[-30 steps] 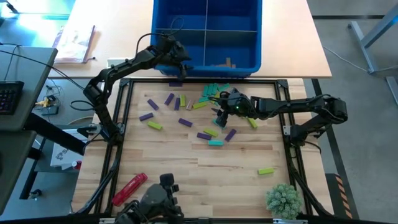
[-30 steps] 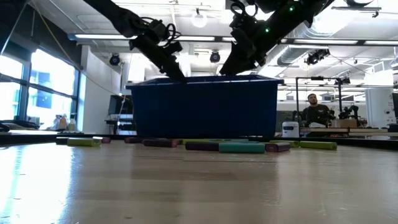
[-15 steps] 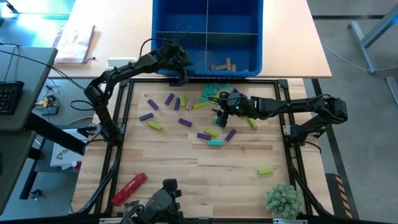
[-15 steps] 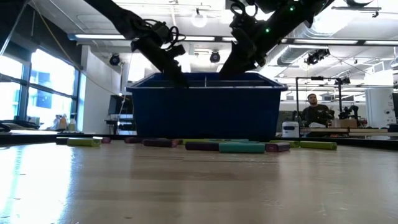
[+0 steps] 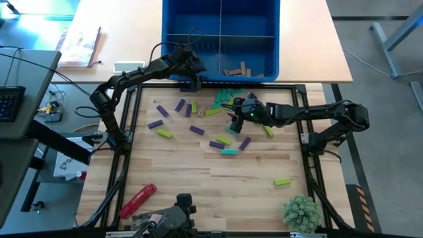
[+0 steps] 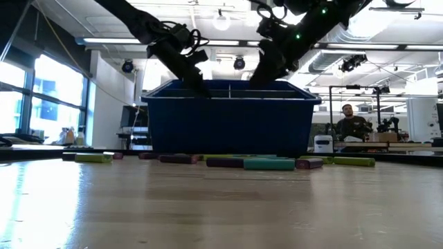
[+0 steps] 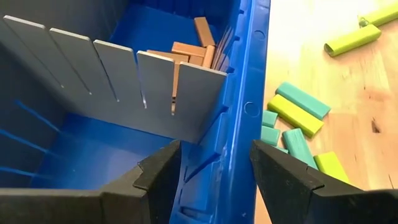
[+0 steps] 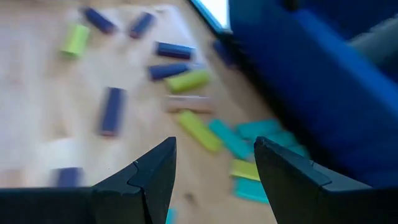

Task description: Sort blocks

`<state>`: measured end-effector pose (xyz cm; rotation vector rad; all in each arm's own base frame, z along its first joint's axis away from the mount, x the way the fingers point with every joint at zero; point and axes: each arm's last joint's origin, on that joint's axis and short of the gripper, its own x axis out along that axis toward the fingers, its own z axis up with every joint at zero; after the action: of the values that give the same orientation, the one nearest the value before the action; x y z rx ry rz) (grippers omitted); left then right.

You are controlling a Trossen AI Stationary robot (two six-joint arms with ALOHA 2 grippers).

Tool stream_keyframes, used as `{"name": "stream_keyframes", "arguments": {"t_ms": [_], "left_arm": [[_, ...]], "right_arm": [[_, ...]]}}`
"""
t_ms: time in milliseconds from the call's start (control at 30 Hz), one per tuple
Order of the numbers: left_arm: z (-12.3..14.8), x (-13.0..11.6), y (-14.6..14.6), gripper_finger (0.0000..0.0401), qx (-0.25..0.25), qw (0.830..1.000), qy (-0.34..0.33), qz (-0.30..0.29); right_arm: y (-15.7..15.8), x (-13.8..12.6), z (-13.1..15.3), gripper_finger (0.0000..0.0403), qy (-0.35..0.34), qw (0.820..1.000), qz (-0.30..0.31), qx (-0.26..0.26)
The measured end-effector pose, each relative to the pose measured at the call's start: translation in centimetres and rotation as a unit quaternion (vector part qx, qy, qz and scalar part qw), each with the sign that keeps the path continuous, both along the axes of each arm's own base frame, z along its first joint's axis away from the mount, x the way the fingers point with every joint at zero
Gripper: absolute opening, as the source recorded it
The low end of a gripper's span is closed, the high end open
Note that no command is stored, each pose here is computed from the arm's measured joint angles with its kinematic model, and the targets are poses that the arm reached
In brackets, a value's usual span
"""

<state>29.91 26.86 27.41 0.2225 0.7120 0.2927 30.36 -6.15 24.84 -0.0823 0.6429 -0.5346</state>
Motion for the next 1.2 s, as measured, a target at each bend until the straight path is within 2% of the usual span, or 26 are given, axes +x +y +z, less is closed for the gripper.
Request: {"name": "stream_keyframes", "arguments": {"t_ms": [100,300,600,967,1200], "left_arm": [[0.0,0.1,-0.1,0.018,-0.001,1.0,0.001,-0.002],[-0.1,0.1,-0.2,0.018,-0.003,1.0,0.003,-0.002],[-0.1,0.1,-0.2,0.018,-0.004,1.0,0.004,-0.003],[-0.1,0.1,-0.2,0.018,-0.004,1.0,0.006,-0.004],[-0.1,0.1,-0.2,0.018,-0.004,1.0,0.007,-0.003]], "right_arm": [[-0.7,-0.4,-0.2,0.0201,0.03,0.999,-0.027,-0.032],[-2.8,-1.0,-0.3,0.0201,0.035,0.998,-0.044,-0.013],[-5.4,-1.8,-0.3,0.0201,0.038,0.997,-0.062,-0.018],[-5.8,-1.6,0.0,0.0201,0.005,1.0,-0.025,0.015],[-5.2,-0.4,-0.3,0.0201,-0.048,0.995,0.047,0.08]]}}
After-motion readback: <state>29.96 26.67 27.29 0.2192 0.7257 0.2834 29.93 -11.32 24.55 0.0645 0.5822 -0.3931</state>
